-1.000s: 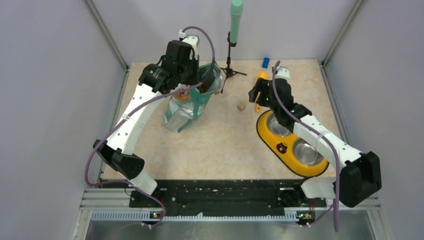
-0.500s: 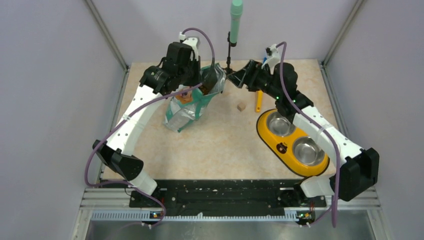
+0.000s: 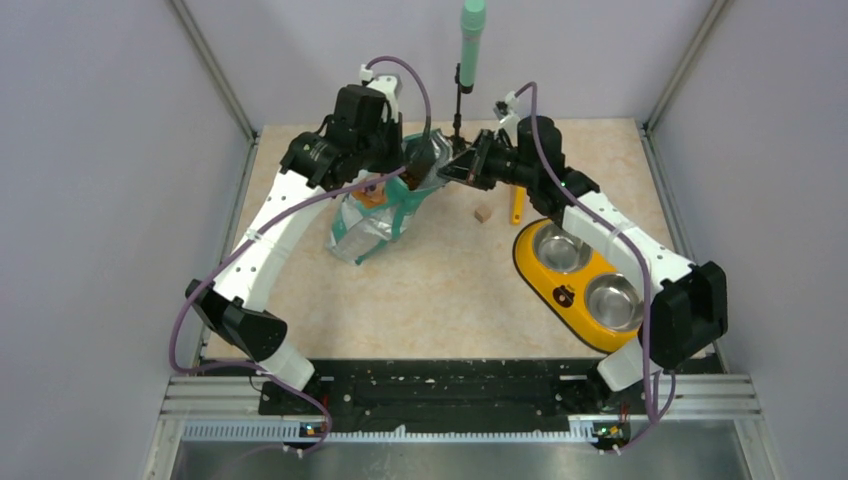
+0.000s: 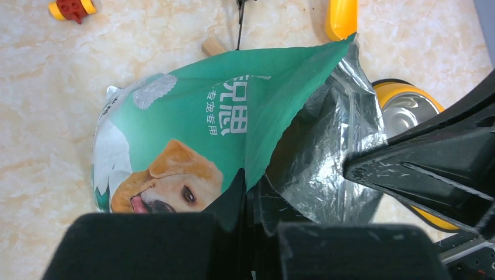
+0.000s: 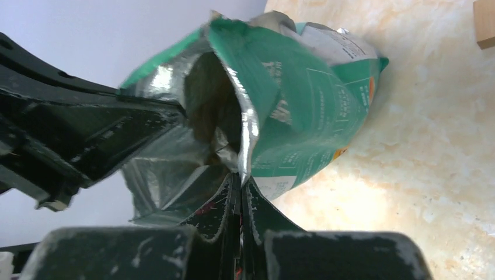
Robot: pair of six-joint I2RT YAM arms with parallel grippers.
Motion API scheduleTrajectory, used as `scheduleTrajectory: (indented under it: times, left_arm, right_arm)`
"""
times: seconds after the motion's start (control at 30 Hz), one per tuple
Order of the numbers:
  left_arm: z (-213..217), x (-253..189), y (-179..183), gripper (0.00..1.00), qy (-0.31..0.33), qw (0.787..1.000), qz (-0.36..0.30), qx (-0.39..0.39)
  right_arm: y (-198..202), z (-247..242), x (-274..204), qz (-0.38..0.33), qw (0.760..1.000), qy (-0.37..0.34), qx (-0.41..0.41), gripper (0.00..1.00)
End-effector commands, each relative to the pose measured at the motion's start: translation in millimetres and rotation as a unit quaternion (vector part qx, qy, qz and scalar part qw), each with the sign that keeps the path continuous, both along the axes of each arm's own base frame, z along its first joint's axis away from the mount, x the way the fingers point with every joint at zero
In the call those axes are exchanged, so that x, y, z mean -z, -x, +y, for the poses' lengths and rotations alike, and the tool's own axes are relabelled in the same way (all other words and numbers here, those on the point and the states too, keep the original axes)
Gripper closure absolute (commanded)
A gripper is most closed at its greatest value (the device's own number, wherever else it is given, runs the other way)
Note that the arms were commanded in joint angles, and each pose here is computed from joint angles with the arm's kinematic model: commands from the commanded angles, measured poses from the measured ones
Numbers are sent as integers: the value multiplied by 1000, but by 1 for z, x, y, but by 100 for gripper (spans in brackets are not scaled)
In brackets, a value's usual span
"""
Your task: Serve the pet food
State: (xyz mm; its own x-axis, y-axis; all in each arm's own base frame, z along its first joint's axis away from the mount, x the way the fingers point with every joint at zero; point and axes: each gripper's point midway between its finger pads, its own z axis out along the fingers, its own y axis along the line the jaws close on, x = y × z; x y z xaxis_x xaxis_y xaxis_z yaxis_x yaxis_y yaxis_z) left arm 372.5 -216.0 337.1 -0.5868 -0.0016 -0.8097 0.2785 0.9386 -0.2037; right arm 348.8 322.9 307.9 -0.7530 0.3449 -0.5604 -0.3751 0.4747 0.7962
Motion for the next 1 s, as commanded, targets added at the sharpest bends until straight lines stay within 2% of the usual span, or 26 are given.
scheduleTrajectory:
  times: [0.0, 0.23, 0.4, 0.6, 0.63, 0.67, 0.73, 0.83, 0.97]
  left_arm:
    - [-4, -42, -9, 100, 32, 997, -64, -1]
    - [4, -28, -12, 100, 8, 998, -57, -20]
    - [8, -19, -11, 100, 4, 998, -51, -29]
    - [7, -20, -8, 100, 5, 999, -49, -21]
    - [7, -22, -7, 100, 6, 999, -51, -16]
    - [5, -23, -6, 100, 5, 999, -50, -13]
    - [5, -22, -7, 100, -1, 999, -45, -13]
    - [1, -11, -10, 100, -12, 999, -39, -14]
    - [0, 6, -14, 100, -23, 999, -30, -32]
  right_arm:
    - [15, 3, -58, -20, 999, -17, -25, 100]
    - [16, -23, -65, 42, 993, 111, -3, 100]
    - [23, -45, -19, 110, 975, 194, 17, 100]
    - [26, -59, 17, 125, 965, 225, 40, 100]
    - [27, -57, 16, 118, 968, 219, 35, 92]
    - [26, -54, 13, 112, 971, 210, 32, 78]
    - [24, -49, 3, 85, 978, 191, 26, 63]
    - [15, -48, -15, 22, 986, 162, 26, 48]
    - [11, -60, -61, -70, 990, 108, 57, 32]
